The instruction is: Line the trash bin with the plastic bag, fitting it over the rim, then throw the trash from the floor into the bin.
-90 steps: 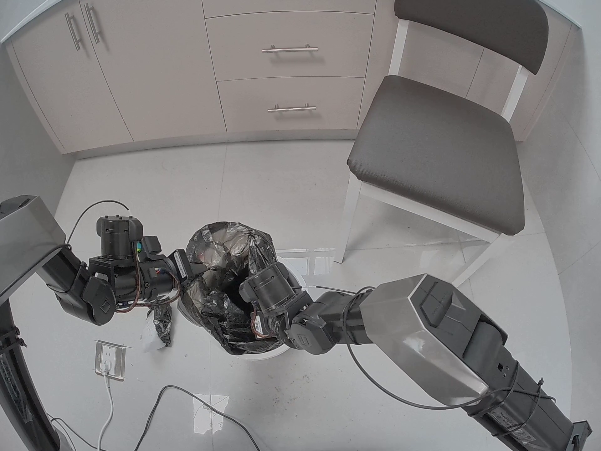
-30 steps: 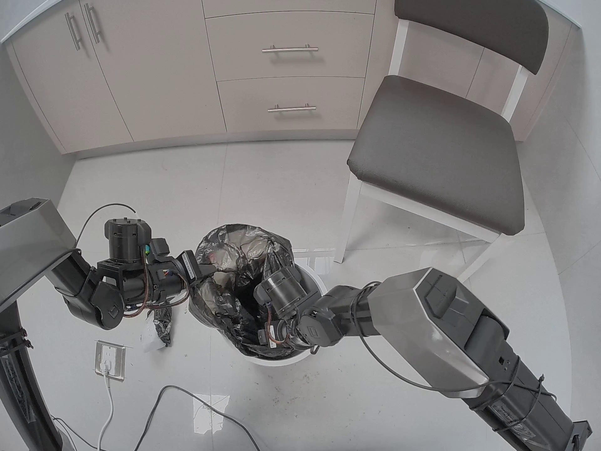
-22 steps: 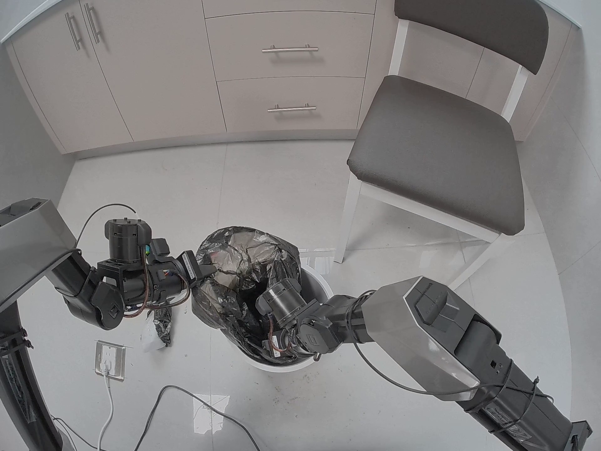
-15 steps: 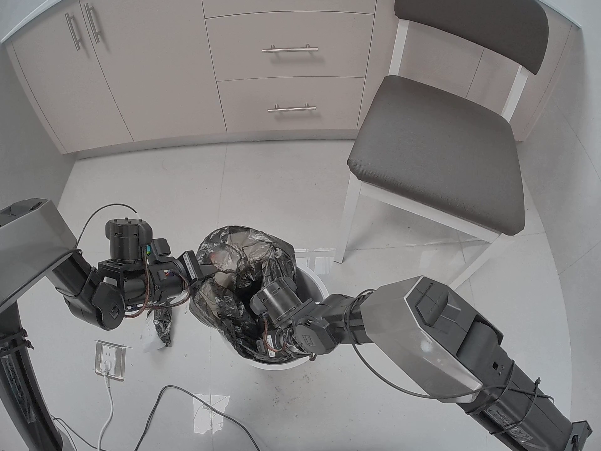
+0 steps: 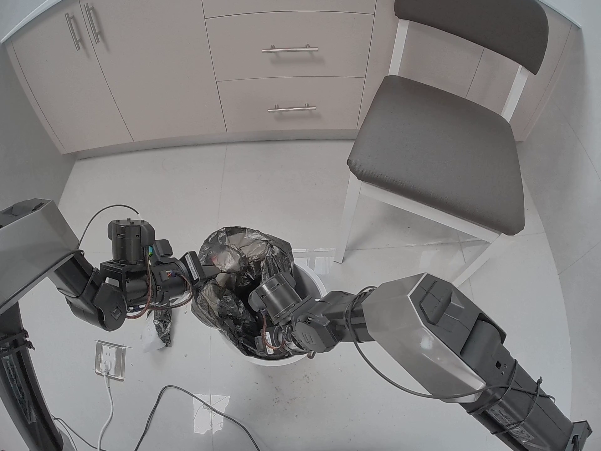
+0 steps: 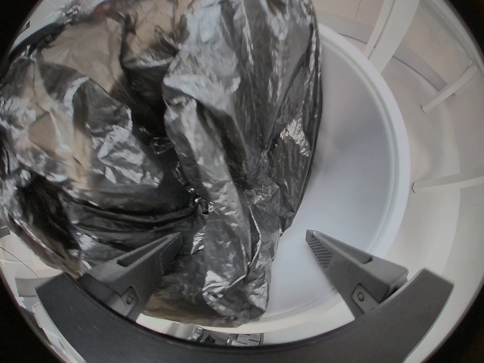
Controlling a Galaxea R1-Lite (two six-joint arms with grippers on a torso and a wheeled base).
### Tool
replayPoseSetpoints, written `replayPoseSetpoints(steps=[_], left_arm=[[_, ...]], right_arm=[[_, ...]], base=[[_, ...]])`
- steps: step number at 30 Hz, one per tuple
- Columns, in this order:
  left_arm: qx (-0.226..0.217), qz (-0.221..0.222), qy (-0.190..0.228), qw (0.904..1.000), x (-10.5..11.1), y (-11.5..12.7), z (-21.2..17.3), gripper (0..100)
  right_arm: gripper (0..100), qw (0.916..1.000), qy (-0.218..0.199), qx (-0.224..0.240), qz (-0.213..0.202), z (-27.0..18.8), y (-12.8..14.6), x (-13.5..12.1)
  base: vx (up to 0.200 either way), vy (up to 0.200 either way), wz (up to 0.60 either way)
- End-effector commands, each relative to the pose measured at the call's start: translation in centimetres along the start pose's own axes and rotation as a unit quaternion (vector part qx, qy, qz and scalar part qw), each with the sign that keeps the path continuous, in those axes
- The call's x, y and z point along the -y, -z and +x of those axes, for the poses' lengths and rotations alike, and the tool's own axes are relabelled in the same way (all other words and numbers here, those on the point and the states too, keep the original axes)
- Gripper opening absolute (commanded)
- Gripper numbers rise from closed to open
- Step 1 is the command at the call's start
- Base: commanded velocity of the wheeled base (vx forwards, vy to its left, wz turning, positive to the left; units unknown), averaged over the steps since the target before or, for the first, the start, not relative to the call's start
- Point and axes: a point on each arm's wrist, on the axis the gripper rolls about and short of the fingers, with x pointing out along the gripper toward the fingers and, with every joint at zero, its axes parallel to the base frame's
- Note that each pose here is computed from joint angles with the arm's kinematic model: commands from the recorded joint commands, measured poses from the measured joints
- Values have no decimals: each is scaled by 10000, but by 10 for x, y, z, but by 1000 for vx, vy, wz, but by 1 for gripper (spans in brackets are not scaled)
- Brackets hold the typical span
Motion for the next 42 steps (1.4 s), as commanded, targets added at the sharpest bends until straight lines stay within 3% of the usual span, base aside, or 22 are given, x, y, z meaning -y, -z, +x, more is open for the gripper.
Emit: replayPoseSetpoints(steps=[1, 10, 27, 30, 31, 33, 36, 37, 38, 39, 40, 42], left_arm=[[-13, 0, 3, 10000, 0, 1, 1, 0], [-7, 3, 8, 10000, 1, 0, 0, 0], [-23, 25, 38, 10000, 3, 1, 2, 0], [-34, 25, 38, 10000, 3, 2, 2, 0], [-34, 25, 38, 10000, 3, 2, 2, 0], [-55, 22, 40, 10000, 2, 3, 3, 0], [-34, 38, 56, 10000, 2, 4, 4, 0], [-45, 24, 47, 10000, 1, 5, 5, 0], [-56, 31, 48, 10000, 0, 6, 6, 0], [-56, 31, 48, 10000, 0, 6, 6, 0], [-94, 28, 44, 9999, -1, 8, 8, 0], [-115, 9, 18, 9999, -4, 9, 10, 0]], right_arm=[[0, 9998, 59, -190, -39, 15, 14, 1], [0, 9992, 114, -371, 47, 29, 28, 3], [0, 9983, -287, 246, 453, -31, -25, -2], [0, 9970, -356, -30, 687, -40, -25, -1], [0, 9941, -434, -254, 959, -44, -25, 1], [0, 9807, -570, -805, 1689, -44, -22, 10], [0, 9442, -582, -1656, 2788, -40, -21, 37], [0, 9362, -573, -1787, 2971, -39, -20, 42], [0, 9191, -552, -2033, 3328, -37, -21, 54], [0, 9191, -552, -2033, 3328, -37, -21, 54], [0, 9030, -524, -2220, 3641, -35, -22, 67], [0, 8998, -525, -2228, 3715, -35, -26, 74]], base=[[0, 0, 0], [0, 0, 0], [0, 0, 0], [0, 0, 0], [0, 0, 0], [0, 0, 0], [0, 0, 0], [0, 0, 0], [0, 0, 0], [0, 0, 0], [0, 0, 0], [0, 0, 0]])
